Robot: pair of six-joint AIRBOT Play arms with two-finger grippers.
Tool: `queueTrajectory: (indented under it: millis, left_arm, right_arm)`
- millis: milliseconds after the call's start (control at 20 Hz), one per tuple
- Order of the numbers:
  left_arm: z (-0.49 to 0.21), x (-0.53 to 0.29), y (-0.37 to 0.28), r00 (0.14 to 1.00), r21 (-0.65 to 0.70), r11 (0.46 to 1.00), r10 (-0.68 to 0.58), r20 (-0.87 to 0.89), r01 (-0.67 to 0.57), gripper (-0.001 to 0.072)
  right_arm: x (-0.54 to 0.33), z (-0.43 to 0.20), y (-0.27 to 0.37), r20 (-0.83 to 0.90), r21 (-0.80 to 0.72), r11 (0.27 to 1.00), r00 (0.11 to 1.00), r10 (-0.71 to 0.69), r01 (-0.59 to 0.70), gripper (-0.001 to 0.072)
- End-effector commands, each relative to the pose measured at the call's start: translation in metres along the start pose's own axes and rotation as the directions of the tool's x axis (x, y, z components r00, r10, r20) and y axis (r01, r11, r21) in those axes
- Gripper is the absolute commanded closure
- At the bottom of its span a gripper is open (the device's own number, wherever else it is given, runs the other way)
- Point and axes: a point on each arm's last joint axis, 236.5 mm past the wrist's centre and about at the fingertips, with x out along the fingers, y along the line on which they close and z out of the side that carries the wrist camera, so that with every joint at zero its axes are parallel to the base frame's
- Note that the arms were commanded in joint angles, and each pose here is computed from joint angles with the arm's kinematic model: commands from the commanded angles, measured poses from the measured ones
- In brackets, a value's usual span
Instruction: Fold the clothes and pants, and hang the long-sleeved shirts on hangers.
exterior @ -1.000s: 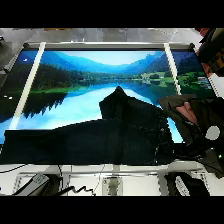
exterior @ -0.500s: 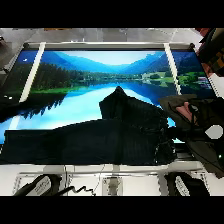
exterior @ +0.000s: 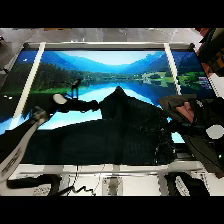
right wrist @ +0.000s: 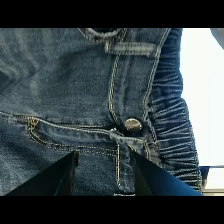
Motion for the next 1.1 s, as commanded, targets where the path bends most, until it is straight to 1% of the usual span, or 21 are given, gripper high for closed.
queueTrajectory:
  millis: [0, 150, 350, 550, 600, 650, 700, 750, 800, 900, 1050]
  left_arm:
    - [-0.009, 0.052, -0.004, 0.996, -0.018, 0.999, -0.028, -0.084, 0.027, 0.0059]
    - [-0.008, 0.067, 0.002, 0.991, -0.028, 0.999, -0.040, -0.124, 0.037, 0.0060]
    - [-0.010, 0.070, 0.007, 0.991, -0.003, 1.000, -0.027, -0.131, 0.027, 0.0060]
    - [-0.011, 0.069, 0.009, 0.990, -0.006, 1.000, -0.028, -0.136, 0.027, 0.0060]
    - [-0.010, 0.068, 0.011, 0.990, -0.006, 1.000, -0.024, -0.136, 0.024, 0.0071]
    - [-0.009, 0.068, 0.012, 0.991, -0.008, 1.000, -0.023, -0.134, 0.022, 0.0174]
    - [-0.009, 0.068, 0.012, 0.991, -0.008, 1.000, -0.024, -0.134, 0.023, 0.0395]
    - [-0.009, 0.069, 0.008, 0.991, -0.015, 0.999, -0.033, -0.131, 0.032, 0.0597]
    - [-0.006, 0.069, 0.006, 0.992, -0.015, 0.999, -0.034, -0.119, 0.033, 0.0682]
    - [0.010, 0.066, 0.001, 0.996, 0.005, 0.999, -0.037, -0.085, 0.038, 0.0683]
    - [0.064, 0.040, -0.009, 0.999, 0.057, 0.997, -0.046, 0.027, 0.044, 0.0683]
  right_arm:
    - [0.000, 0.002, 0.001, 0.010, 0.002, 1.000, 1.000, 0.003, -0.003, 0.0308]
    - [0.000, 0.003, 0.001, 0.010, 0.003, 1.000, 1.000, 0.005, -0.005, 0.0309]
    - [0.000, 0.004, 0.002, 0.017, 0.004, 1.000, 1.000, 0.006, -0.006, 0.0309]
    - [0.000, 0.006, 0.001, 0.024, 0.004, 1.000, 1.000, 0.005, -0.005, 0.0309]
    - [0.000, 0.006, 0.001, 0.025, 0.004, 1.000, 1.000, 0.005, -0.005, 0.0309]
    - [0.000, 0.006, 0.001, 0.025, 0.004, 1.000, 1.000, 0.005, -0.005, 0.0309]
    - [0.000, 0.006, 0.002, 0.025, 0.005, 1.000, 1.000, 0.006, -0.006, 0.0309]
    - [-0.001, 0.007, 0.002, 0.028, 0.006, 1.000, 1.000, 0.008, -0.009, 0.0309]
    - [-0.001, 0.009, 0.003, 0.036, 0.009, 1.000, 0.999, 0.011, -0.011, 0.0310]
    - [-0.001, 0.013, 0.006, 0.052, 0.017, 1.000, 0.998, 0.023, -0.024, 0.0310]
    - [-0.001, 0.013, 0.007, 0.053, 0.020, 0.999, 0.998, 0.028, -0.029, 0.0313]
